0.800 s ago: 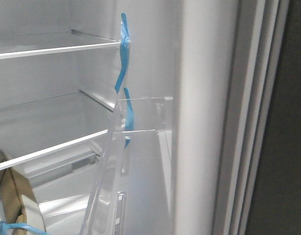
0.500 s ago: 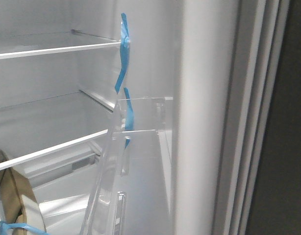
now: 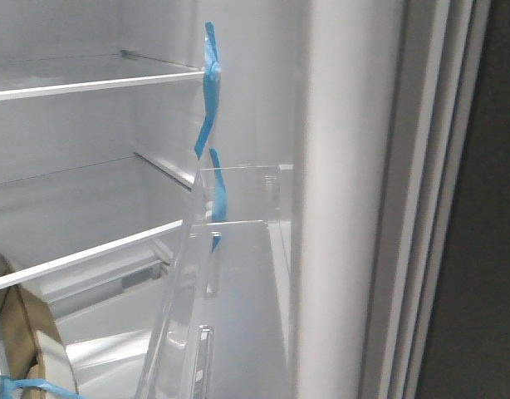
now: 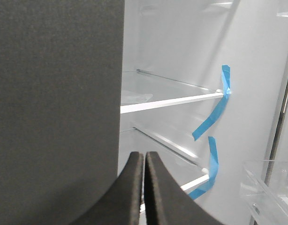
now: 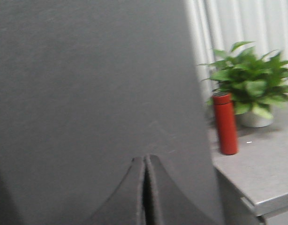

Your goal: Close fridge door

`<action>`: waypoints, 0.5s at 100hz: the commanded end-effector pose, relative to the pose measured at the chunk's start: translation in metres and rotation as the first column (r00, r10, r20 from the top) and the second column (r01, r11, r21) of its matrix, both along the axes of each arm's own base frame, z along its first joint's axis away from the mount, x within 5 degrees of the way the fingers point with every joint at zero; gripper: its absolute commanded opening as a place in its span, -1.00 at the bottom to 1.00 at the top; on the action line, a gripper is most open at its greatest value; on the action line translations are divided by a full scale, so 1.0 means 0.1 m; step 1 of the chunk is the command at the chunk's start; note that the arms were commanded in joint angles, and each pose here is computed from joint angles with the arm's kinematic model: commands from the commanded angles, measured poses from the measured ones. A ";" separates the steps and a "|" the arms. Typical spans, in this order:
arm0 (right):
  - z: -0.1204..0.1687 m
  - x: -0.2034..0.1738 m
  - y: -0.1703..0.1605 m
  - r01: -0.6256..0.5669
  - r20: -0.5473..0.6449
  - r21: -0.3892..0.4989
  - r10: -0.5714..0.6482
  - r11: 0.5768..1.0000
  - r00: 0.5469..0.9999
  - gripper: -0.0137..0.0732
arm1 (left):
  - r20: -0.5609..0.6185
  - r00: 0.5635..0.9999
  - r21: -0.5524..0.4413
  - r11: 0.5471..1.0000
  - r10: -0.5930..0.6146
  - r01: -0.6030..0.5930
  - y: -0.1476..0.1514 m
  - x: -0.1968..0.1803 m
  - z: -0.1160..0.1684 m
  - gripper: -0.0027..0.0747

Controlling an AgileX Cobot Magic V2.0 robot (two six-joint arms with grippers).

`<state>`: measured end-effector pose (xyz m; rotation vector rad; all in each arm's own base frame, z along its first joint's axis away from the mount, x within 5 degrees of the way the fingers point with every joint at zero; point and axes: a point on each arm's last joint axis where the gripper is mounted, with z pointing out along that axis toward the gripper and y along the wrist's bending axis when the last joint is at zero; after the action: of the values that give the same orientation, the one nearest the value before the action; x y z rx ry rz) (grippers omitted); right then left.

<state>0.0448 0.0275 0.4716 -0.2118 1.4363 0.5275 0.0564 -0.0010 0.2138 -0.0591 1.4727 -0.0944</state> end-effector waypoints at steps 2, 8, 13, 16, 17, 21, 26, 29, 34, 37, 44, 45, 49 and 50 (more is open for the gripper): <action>0.15 0.03 0.03 -0.042 0.082 0.042 0.038 0.998 0.996 -0.86 | 0.030 1.000 -0.006 1.000 -0.004 0.005 0.00 0.02 -0.04 -0.99; 0.15 0.07 0.06 -0.069 0.077 0.041 0.065 0.997 0.995 -0.86 | 0.030 1.000 -0.006 1.000 -0.004 0.005 0.00 0.02 -0.04 -0.99; 0.15 0.10 0.09 -0.085 0.069 0.039 0.083 0.996 0.994 -0.86 | 0.030 1.000 -0.006 1.000 -0.004 0.005 0.00 0.02 -0.04 -0.99; 0.15 0.12 0.10 -0.093 0.069 0.039 0.090 0.995 0.994 -0.86 | 0.030 1.000 -0.006 1.000 -0.004 0.005 0.00 0.02 -0.04 -0.98; 0.15 0.13 0.11 -0.096 0.067 0.039 0.093 0.995 0.993 -0.86 | 0.030 1.000 -0.006 1.000 -0.004 0.005 0.00 0.02 -0.04 -0.99; 0.15 0.15 0.13 -0.104 0.069 0.041 0.101 0.994 0.993 -0.86 | 0.030 1.000 -0.006 1.000 -0.004 0.005 0.00 0.02 -0.04 -0.99; 0.15 0.18 0.15 -0.117 0.064 0.041 0.114 0.992 0.991 -0.86 | 0.030 1.000 -0.006 1.000 -0.004 0.005 0.00 0.02 -0.04 -0.99; 0.15 0.21 0.17 -0.123 0.062 0.040 0.121 0.992 0.991 -0.86 | 0.030 1.000 -0.006 1.000 -0.004 0.005 0.00 0.02 -0.04 -0.99; 0.16 0.23 0.19 -0.134 0.063 0.042 0.131 0.990 0.989 -0.86 | 0.030 1.000 -0.006 1.000 -0.004 0.005 0.00 0.02 -0.04 -0.99; 0.17 0.23 0.20 -0.140 0.066 0.044 0.137 0.989 0.988 -0.86 | 0.030 1.000 -0.006 1.000 -0.004 0.005 0.00 0.02 -0.04 -0.99; 0.20 0.24 0.22 -0.155 0.076 0.050 0.151 0.987 0.986 -0.86 | 0.030 1.000 -0.006 1.000 -0.004 0.005 0.00 0.02 -0.04 -0.99; 0.20 0.25 0.23 -0.160 0.074 0.049 0.156 0.986 0.985 -0.86 | 0.030 1.000 -0.006 1.000 -0.004 0.005 0.00 0.02 -0.04 -0.99; 0.22 0.25 0.24 -0.170 0.078 0.051 0.166 0.984 0.983 -0.86 | 0.030 1.000 -0.006 1.000 -0.004 0.005 0.00 0.02 -0.04 -0.99; 0.23 0.25 0.24 -0.174 0.079 0.051 0.170 0.983 0.982 -0.86 | 0.030 1.000 -0.006 1.000 -0.004 0.005 0.00 0.02 -0.04 -0.99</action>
<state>0.0713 0.0529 0.4741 -0.3318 1.4575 0.6704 0.0564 -0.0010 0.2138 -0.0591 1.4727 -0.0944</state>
